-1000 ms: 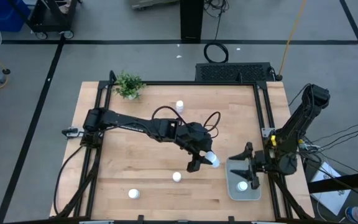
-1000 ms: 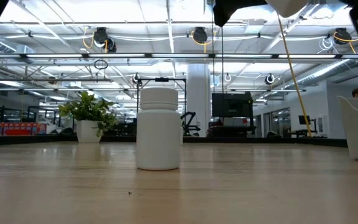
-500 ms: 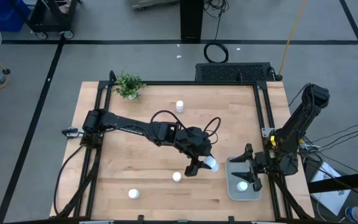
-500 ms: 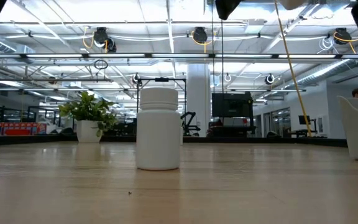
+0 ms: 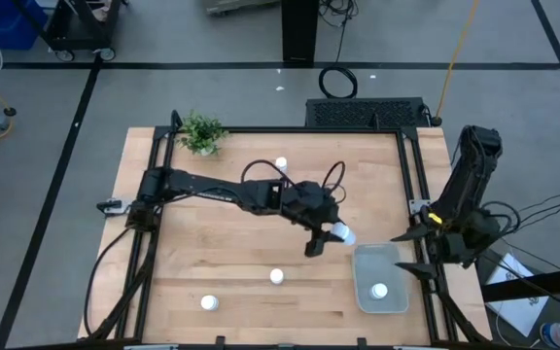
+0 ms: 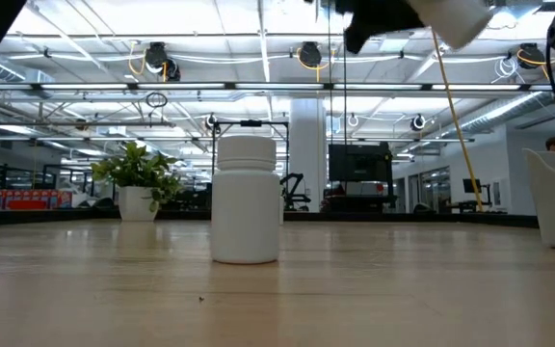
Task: Pick and place pill bottles into a basket
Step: Put the white pill bottle into the gray bin
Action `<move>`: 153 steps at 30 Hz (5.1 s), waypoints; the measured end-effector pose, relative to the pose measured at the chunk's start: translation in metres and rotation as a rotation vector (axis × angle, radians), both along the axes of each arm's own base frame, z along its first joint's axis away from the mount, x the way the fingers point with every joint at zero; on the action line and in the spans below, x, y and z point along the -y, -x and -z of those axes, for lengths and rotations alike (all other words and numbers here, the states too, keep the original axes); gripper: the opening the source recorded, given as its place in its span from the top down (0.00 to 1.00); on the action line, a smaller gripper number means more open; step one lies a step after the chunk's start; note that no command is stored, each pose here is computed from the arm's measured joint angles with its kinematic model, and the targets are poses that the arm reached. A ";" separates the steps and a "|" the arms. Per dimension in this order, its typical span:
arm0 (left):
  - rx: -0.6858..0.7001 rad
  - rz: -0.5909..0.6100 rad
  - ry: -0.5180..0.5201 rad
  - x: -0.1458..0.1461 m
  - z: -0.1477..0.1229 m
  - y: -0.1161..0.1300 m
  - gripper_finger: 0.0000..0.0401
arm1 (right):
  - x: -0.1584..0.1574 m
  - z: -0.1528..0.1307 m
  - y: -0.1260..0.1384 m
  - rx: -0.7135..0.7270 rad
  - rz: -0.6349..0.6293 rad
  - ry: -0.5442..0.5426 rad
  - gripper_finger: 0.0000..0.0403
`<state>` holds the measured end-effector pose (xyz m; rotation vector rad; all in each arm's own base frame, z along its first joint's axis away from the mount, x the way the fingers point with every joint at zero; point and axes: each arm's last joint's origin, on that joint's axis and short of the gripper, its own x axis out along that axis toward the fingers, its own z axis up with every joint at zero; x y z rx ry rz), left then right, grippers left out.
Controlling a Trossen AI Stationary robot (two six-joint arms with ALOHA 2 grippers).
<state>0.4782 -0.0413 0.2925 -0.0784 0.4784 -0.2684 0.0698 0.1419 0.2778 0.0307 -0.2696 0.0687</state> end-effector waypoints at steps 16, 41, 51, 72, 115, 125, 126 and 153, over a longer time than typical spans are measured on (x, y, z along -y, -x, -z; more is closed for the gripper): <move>-0.089 0.131 0.070 0.011 0.017 -0.001 0.55 | -0.011 0.036 -0.006 -0.224 0.117 -0.162 0.40; -0.167 0.191 0.035 0.021 0.024 0.006 0.54 | 0.013 0.091 -0.102 -0.607 -0.028 -0.272 0.40; -0.161 0.220 0.026 0.029 0.024 0.007 0.51 | 0.011 0.083 -0.120 -0.608 -0.054 -0.248 0.40; -0.147 0.230 0.010 0.032 0.024 0.007 0.53 | 0.016 0.089 -0.136 -0.600 -0.112 -0.232 0.59; 0.537 0.094 0.169 0.024 0.042 0.084 0.43 | 0.001 0.075 -0.107 -0.509 0.044 -0.100 0.59; 0.520 0.018 0.232 0.017 0.068 0.082 0.43 | 0.011 0.079 -0.125 -0.480 0.109 -0.079 0.59; 0.512 0.013 0.231 0.018 0.069 0.082 0.43 | 0.011 0.079 -0.125 -0.479 0.106 -0.080 0.59; 0.462 -0.075 0.195 0.027 0.075 0.083 0.43 | 0.023 0.083 -0.151 -0.406 0.063 -0.114 0.59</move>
